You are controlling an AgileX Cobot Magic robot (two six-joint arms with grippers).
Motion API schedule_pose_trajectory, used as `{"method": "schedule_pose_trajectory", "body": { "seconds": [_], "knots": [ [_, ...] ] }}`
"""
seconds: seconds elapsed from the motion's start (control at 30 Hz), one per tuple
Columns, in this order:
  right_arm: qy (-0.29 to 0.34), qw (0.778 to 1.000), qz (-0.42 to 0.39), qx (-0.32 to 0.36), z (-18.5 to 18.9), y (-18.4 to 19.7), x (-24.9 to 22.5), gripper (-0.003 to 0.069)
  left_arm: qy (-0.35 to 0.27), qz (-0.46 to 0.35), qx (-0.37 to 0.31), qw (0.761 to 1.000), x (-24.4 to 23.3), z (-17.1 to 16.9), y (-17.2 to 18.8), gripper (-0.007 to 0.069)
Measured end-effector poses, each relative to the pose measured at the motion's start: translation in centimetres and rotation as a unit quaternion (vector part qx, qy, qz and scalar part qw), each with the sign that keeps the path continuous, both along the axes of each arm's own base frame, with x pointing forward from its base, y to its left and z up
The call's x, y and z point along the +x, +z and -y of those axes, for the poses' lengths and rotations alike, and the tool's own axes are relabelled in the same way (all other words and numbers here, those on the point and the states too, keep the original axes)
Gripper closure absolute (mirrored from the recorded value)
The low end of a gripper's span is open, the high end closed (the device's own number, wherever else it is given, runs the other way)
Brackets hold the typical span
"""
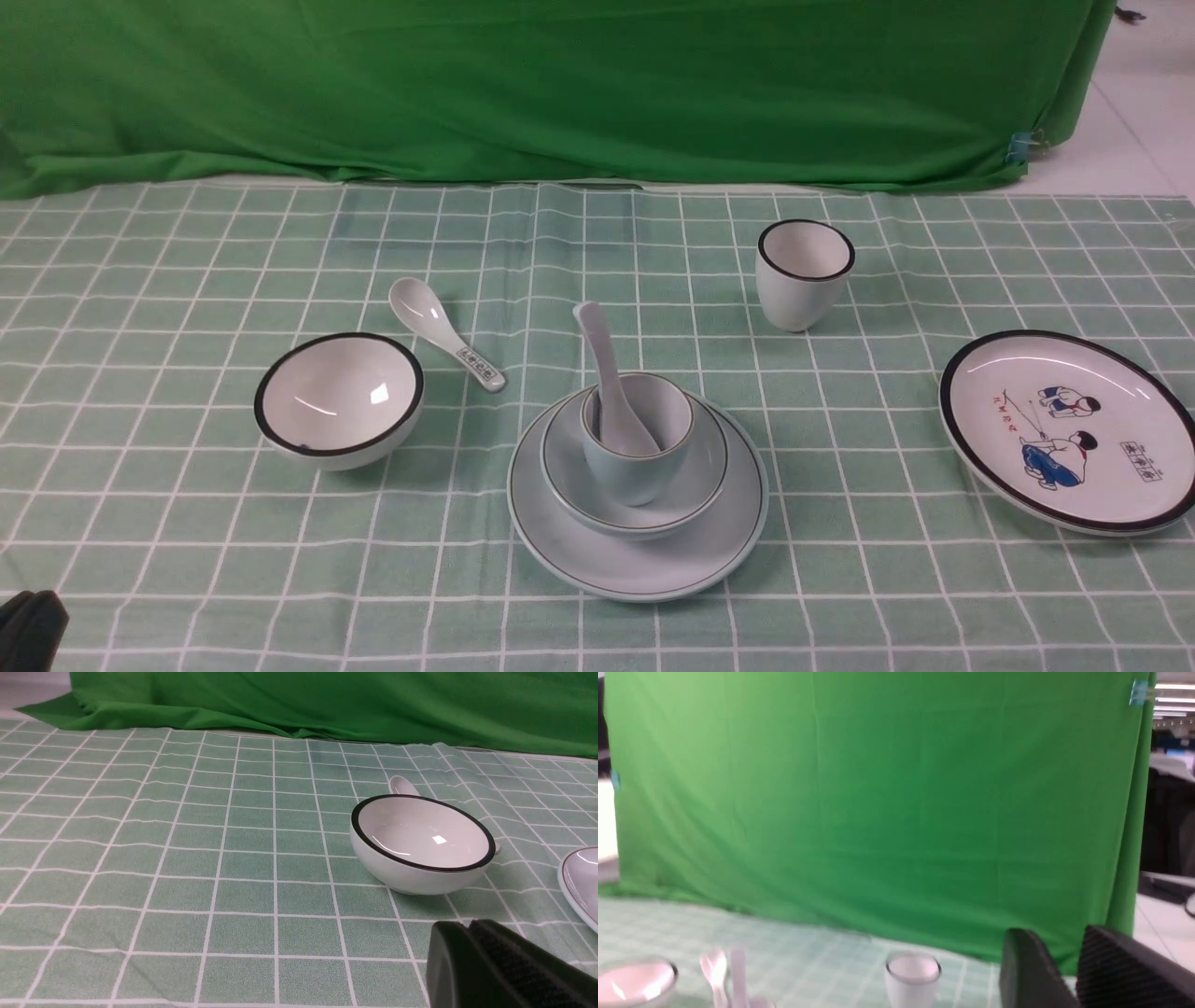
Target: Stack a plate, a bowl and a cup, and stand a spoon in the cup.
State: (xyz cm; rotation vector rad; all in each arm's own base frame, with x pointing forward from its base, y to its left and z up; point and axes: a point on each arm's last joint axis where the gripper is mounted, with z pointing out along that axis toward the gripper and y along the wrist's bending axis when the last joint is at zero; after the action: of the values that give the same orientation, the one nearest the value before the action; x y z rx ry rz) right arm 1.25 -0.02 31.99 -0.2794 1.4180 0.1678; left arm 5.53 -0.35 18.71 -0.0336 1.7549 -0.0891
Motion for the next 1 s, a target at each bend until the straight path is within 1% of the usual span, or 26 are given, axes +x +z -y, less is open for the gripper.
{"method": "schedule_pose_trajectory", "body": {
  "seconds": [0.07, 0.13, 0.23, 0.27, 0.3, 0.33, 0.4, 0.53, 1.0],
  "knots": [
    [-0.018, 1.000, -0.008, -0.009, 0.0, -0.6, 0.3, 0.0439, 0.000, 0.000, 0.000, 1.000, 0.0, 0.0, 0.0, 0.0613],
    [-0.065, 0.997, -0.031, -0.020, -0.1, -2.1, 1.0, 0.0432, 0.000, 0.000, 0.000, 1.000, 0.0, 0.0, 0.0, 0.0613],
    [-0.119, 0.990, -0.075, -0.032, 0.1, -4.9, 2.2, 0.0426, 0.000, 0.000, 0.000, 1.000, 0.0, 0.0, 0.0, 0.0613],
    [-0.146, 0.982, -0.111, -0.037, 0.2, -7.2, 2.9, 0.0423, 0.000, 0.000, 0.000, 1.000, 0.0, 0.0, 0.0, 0.0613],
    [-0.157, 0.978, -0.129, -0.039, 0.3, -8.5, 3.2, 0.0421, 0.000, 0.000, 0.000, 1.000, 0.0, 0.0, 0.0, 0.0613],
    [-0.157, 0.978, -0.129, -0.039, 0.3, -8.5, 3.3, 0.0421, 0.000, 0.000, 0.000, 1.000, 0.0, 0.0, 0.0, 0.0613],
    [-0.179, 0.964, -0.193, -0.046, 0.5, -13.2, 3.9, 0.0421, 0.000, 0.000, 0.000, 1.000, 0.0, 0.0, 0.0, 0.0613],
    [-0.181, 0.955, -0.229, -0.046, 0.6, -14.7, 3.9, 0.0421, 0.000, 0.000, 0.000, 1.000, 0.0, 0.0, 0.0, 0.0613],
    [-0.164, 0.958, -0.228, -0.049, 0.4, -14.7, 3.9, 0.0419, 0.000, 0.000, 0.002, 1.000, 0.0, 0.0, 0.0, 0.0608]
  ]
}}
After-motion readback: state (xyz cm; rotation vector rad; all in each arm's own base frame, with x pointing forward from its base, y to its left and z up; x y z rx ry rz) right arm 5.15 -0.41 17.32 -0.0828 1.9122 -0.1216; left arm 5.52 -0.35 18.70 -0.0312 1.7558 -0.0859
